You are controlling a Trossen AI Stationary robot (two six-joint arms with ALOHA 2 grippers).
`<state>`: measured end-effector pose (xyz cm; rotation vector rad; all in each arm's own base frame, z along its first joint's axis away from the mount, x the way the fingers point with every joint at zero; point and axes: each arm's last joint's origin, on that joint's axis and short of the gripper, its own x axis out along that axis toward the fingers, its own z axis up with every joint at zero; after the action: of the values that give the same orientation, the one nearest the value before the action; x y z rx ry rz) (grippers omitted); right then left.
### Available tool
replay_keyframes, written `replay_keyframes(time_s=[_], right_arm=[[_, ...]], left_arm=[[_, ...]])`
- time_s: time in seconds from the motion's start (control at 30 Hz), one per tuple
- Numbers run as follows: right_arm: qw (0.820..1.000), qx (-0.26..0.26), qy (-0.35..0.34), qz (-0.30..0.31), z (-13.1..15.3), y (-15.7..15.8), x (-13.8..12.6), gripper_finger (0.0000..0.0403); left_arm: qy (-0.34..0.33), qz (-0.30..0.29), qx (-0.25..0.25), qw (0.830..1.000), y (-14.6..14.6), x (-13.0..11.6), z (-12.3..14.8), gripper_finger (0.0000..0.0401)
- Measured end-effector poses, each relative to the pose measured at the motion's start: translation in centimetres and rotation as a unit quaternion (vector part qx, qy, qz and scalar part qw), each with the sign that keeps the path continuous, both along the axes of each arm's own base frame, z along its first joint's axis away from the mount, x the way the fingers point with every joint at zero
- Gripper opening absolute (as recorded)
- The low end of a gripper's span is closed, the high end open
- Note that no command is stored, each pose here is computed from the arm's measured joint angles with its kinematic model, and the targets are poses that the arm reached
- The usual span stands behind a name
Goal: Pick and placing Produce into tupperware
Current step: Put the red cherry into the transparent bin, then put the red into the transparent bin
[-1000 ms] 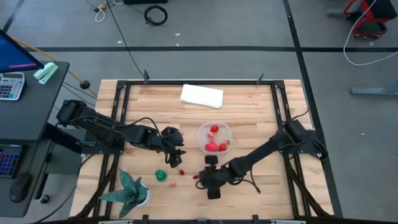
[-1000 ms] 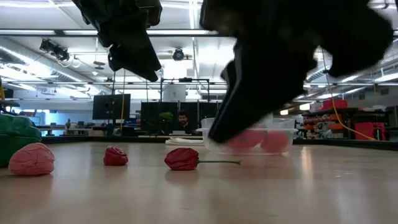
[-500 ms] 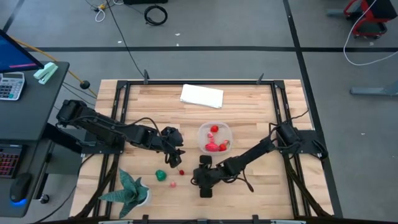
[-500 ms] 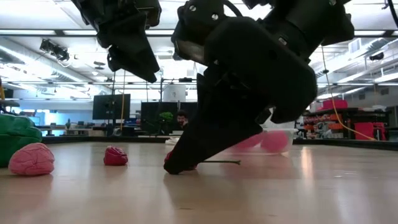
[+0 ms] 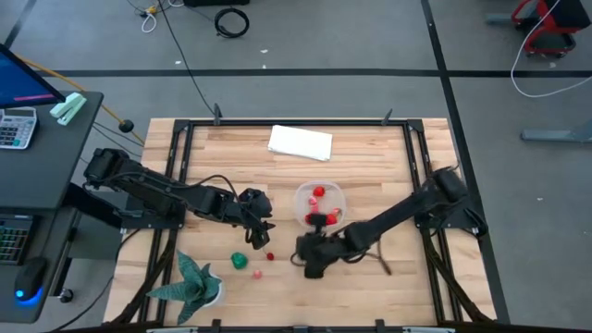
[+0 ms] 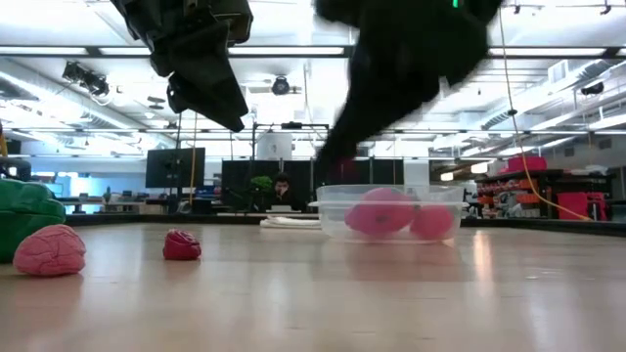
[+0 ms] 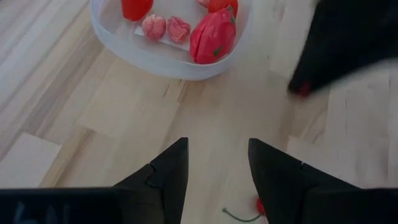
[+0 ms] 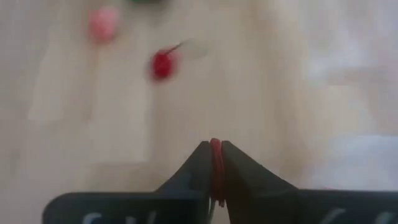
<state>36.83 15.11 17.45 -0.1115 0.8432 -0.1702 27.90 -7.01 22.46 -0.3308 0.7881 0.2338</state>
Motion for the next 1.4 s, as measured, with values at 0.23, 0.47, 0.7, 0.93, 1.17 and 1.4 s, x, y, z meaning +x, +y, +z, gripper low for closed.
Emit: replay_keyframes(time_s=[0.23,0.47,0.7,0.93,1.17,1.4], right_arm=[[0.992,-0.098,-0.012,-0.083,6.5,-2.9,-3.9,0.0012],[0.99,-0.072,0.04,-0.117,5.2,-6.5,-4.6,0.0089],[0.98,-0.064,0.07,-0.175,0.0,-9.4,-5.2,0.0173],[0.981,-0.055,0.057,-0.179,0.1,-9.3,-5.2,0.0202],[0.987,-0.042,0.043,-0.148,0.6,-6.6,-5.4,0.019],[0.991,-0.039,0.039,-0.123,0.6,-4.7,-6.1,0.0177]], left_arm=[[0.001,0.022,-0.022,1.0,-0.1,-0.1,0.0,0.0173],[0.035,-0.065,-0.005,0.997,-2.5,-0.3,-1.4,0.0181],[0.059,-0.018,-0.039,0.997,-3.8,-0.1,-3.0,0.0184],[0.078,-0.024,-0.045,0.996,-4.1,-0.1,-3.7,0.0177],[0.11,-0.056,-0.053,0.991,-5.5,-0.1,-5.3,0.0192],[0.112,-0.122,-0.015,0.986,-6.8,0.9,-8.0,0.0216]])
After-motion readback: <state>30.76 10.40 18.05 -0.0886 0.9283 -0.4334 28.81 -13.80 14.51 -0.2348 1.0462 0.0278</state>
